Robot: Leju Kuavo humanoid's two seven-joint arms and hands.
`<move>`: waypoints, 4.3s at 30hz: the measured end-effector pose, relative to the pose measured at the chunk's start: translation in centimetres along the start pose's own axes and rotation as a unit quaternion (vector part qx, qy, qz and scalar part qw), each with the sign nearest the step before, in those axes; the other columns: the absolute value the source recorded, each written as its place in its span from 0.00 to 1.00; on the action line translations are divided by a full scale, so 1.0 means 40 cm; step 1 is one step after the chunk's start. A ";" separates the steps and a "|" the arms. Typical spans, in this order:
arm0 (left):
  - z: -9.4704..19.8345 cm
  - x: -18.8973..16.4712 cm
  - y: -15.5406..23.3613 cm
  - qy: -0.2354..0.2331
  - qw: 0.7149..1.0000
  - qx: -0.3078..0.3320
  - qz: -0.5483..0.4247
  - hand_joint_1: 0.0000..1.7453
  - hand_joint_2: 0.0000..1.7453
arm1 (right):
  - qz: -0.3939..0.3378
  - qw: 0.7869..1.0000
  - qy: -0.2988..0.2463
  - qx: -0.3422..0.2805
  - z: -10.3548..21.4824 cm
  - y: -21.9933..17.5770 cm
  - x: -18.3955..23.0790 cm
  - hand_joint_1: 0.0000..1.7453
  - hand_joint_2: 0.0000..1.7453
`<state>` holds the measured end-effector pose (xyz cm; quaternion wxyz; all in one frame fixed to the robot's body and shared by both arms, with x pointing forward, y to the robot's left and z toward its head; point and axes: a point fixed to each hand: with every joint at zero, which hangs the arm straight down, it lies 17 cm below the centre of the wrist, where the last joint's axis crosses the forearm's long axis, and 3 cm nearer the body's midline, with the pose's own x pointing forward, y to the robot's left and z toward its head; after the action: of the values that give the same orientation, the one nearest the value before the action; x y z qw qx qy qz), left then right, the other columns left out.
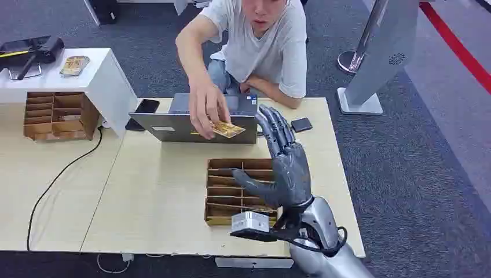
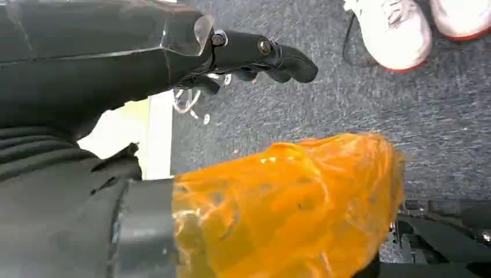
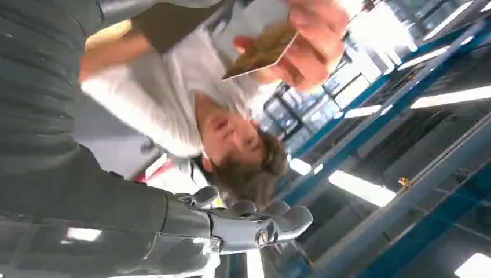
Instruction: Pass the card to the sensor for recognition and then transmit it.
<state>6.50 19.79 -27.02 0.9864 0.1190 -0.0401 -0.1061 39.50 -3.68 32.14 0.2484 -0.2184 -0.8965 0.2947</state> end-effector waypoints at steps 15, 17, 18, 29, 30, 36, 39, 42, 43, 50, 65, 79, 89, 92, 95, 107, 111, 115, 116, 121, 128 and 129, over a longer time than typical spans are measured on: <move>-0.008 0.004 0.018 -0.013 0.999 0.001 -0.034 0.00 0.00 | 0.161 0.986 0.018 0.042 -0.110 0.048 -0.134 0.00 1.00; -0.008 0.004 0.018 -0.013 0.999 0.001 -0.034 0.00 0.00 | 0.165 0.985 0.022 0.047 -0.110 0.058 -0.145 0.00 1.00; -0.008 0.005 0.018 -0.014 0.999 0.001 -0.034 0.00 0.00 | 0.166 0.985 0.023 0.049 -0.109 0.061 -0.148 0.00 1.00; -0.008 0.005 0.018 -0.014 0.999 0.001 -0.034 0.00 0.00 | 0.170 0.983 0.031 0.062 -0.098 0.085 -0.169 0.00 1.00; -0.008 0.005 0.018 -0.014 0.999 0.001 -0.034 0.00 0.00 | 0.170 0.983 0.032 0.063 -0.098 0.086 -0.171 0.00 1.00; -0.008 0.005 0.018 -0.014 0.999 0.001 -0.033 0.00 0.00 | 0.171 0.982 0.034 0.066 -0.095 0.091 -0.177 0.00 1.00; -0.008 0.004 0.018 -0.013 0.999 0.001 -0.031 0.00 0.00 | 0.171 0.982 0.033 0.067 -0.095 0.092 -0.176 0.00 1.00; -0.008 0.004 0.018 -0.013 0.999 0.001 -0.029 0.00 0.00 | 0.171 0.983 0.033 0.066 -0.095 0.092 -0.175 0.00 1.00; -0.008 0.004 0.018 -0.012 1.000 0.000 -0.029 0.00 0.00 | 0.170 0.983 0.032 0.067 -0.096 0.092 -0.174 0.00 1.00; -0.008 0.003 0.019 -0.011 1.000 0.001 -0.026 0.00 0.00 | 0.165 0.984 0.029 0.066 -0.097 0.092 -0.170 0.94 1.00; -0.008 0.001 0.019 -0.009 1.000 0.001 -0.021 0.00 0.00 | 0.154 0.985 0.028 0.069 -0.102 0.098 -0.159 1.00 1.00; -0.008 0.001 0.018 -0.008 1.000 0.001 -0.020 0.00 0.00 | 0.150 0.986 0.028 0.069 -0.103 0.100 -0.157 1.00 1.00; -0.009 0.000 0.019 -0.006 1.000 0.001 -0.017 0.00 0.00 | 0.137 0.988 0.023 0.065 -0.107 0.096 -0.146 1.00 1.00; -0.009 0.000 0.019 -0.006 1.000 0.002 -0.017 0.00 0.00 | 0.133 0.989 0.022 0.062 -0.110 0.092 -0.141 1.00 1.00; -0.009 -0.001 0.020 -0.005 1.000 0.002 -0.014 0.00 0.00 | 0.120 0.991 0.020 0.060 -0.111 0.090 -0.133 1.00 1.00; -0.009 -0.003 0.023 -0.001 1.000 0.006 0.009 0.00 0.00 | -0.008 0.998 0.045 0.053 0.000 0.094 -0.113 1.00 1.00; -0.009 -0.003 0.023 0.000 1.000 0.008 0.017 0.00 0.00 | -0.049 0.995 0.071 0.055 0.072 0.108 -0.123 1.00 1.00; -0.008 -0.004 0.023 0.002 1.000 0.009 0.025 0.00 0.00 | -0.111 0.987 0.096 0.066 0.122 0.126 -0.128 1.00 1.00; -0.008 -0.004 0.023 0.003 1.000 0.009 0.028 0.00 0.00 | -0.133 0.983 0.105 0.069 0.142 0.133 -0.129 1.00 1.00; -0.007 -0.003 0.021 0.003 0.999 0.008 0.036 0.00 0.00 | -0.259 0.950 0.157 0.080 0.247 0.163 -0.132 1.00 1.00; -0.008 -0.004 0.021 0.005 0.999 0.007 0.041 0.00 0.00 | -0.348 0.911 0.205 0.081 0.349 0.162 -0.150 1.00 1.00; -0.008 -0.004 0.021 0.005 0.999 0.007 0.041 0.00 0.00 | -0.349 0.910 0.209 0.080 0.356 0.159 -0.154 1.00 1.00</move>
<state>6.55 20.68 -27.12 0.9892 0.1250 -0.0410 -0.0646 37.68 -8.33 16.11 0.5335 0.0724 -0.8168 0.2074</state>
